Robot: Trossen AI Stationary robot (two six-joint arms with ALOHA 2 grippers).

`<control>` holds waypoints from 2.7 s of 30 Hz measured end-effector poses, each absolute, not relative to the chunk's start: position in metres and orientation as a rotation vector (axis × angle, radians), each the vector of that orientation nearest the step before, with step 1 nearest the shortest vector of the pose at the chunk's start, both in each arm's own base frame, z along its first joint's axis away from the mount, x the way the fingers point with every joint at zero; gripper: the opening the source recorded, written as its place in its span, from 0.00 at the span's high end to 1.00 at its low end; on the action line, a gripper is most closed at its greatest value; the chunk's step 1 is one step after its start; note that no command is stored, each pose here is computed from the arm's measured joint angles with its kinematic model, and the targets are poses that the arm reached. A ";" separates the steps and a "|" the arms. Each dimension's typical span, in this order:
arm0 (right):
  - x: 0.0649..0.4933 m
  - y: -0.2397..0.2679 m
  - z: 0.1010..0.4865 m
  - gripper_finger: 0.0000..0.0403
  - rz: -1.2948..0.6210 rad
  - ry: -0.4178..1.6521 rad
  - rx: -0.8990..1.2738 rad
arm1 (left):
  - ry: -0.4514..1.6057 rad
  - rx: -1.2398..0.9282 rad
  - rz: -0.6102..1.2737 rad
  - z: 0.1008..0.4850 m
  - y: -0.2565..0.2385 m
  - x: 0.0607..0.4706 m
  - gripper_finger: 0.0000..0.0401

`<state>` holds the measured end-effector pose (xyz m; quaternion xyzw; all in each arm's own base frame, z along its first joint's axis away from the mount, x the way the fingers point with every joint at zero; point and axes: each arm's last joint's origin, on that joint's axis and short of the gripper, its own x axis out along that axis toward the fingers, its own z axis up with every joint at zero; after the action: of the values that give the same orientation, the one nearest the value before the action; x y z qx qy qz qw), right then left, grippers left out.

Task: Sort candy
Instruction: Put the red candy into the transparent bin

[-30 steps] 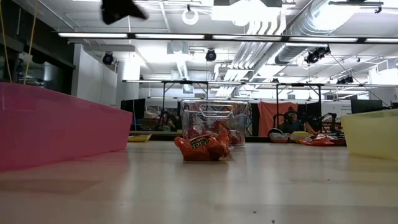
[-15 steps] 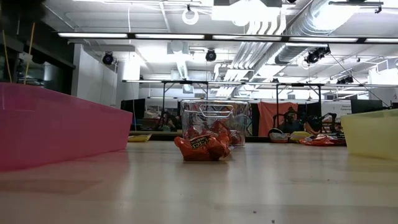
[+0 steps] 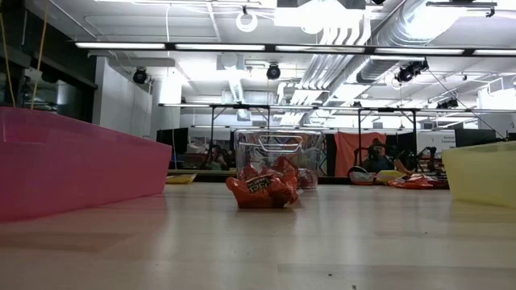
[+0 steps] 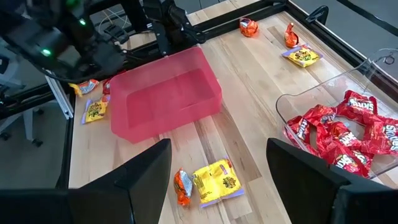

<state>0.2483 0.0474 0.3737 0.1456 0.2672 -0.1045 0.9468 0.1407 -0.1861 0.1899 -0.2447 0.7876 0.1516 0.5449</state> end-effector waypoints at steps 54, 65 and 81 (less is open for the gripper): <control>0.248 0.047 0.374 0.36 -0.245 0.533 0.320 | 1.625 -0.026 -0.222 0.142 -0.205 0.098 0.57; 0.248 0.047 0.374 0.36 -0.244 0.533 0.320 | 1.613 -0.077 -0.208 0.137 -0.204 0.097 0.66; 0.248 0.047 0.374 0.36 -0.243 0.534 0.316 | 1.306 -0.303 -0.277 0.225 -0.208 0.107 0.99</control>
<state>0.2485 0.0466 0.3738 0.1550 0.2621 -0.1190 0.9451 0.1072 -0.2077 0.2251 -0.1400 0.6031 -0.1278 0.7748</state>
